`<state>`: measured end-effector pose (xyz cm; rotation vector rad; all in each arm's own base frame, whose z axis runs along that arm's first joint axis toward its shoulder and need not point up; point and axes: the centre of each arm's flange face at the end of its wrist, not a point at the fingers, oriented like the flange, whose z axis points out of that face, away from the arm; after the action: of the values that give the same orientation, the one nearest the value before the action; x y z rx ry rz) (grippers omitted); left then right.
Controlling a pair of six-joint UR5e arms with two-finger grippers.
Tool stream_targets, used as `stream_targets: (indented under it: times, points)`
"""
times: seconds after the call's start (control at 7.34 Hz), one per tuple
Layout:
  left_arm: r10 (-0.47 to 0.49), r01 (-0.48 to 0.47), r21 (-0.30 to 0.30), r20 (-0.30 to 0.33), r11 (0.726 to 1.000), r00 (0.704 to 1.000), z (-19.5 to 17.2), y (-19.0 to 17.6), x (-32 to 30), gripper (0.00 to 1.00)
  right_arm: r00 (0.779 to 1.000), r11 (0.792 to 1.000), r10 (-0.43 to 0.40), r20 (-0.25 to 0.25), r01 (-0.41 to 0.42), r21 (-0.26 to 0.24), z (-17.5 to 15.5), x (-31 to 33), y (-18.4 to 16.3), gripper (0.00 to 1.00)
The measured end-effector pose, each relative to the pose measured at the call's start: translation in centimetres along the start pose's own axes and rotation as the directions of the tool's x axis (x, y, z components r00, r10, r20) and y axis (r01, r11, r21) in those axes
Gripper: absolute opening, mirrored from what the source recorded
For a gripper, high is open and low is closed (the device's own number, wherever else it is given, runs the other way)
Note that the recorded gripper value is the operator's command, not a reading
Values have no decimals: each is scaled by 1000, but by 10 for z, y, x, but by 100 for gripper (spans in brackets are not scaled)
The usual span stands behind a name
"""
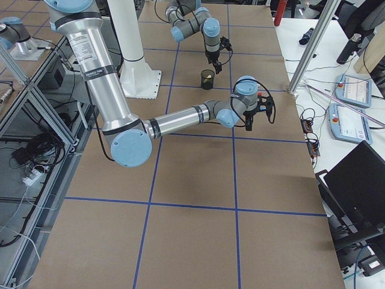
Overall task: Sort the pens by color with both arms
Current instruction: 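Move the left gripper over the cup while the right arm withdraws, then grasp the yellow highlighter in the cup with the left gripper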
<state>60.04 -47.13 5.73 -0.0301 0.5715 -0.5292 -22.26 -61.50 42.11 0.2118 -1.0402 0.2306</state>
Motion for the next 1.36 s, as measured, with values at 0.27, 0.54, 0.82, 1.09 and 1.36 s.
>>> stream_targets:
  times: [0.27, 0.54, 0.82, 1.09, 1.36]
  points:
    - [106, -107, -1, 71, 994, 992, 9, 3, 8, 88, 1000, 1000, 2, -3, -2, -1, 2, 1, -1, 100]
    - [153, -152, -11, 113, 988, 982, 21, 8, 12, 83, 1000, 1000, 3, -4, -3, -2, 2, 1, -1, 100]
    - [176, -174, -28, 131, 984, 976, 29, 25, 20, 73, 1000, 1000, 4, -5, -4, -1, 3, 2, -1, 100]
    - [181, -178, -36, 136, 983, 974, 30, 30, 23, 52, 1000, 1000, 4, -4, -4, -1, 3, 1, -1, 100]
    - [182, -178, -39, 133, 983, 974, 28, 31, 24, 31, 1000, 1000, 5, -5, -5, 0, 4, 1, -1, 100]
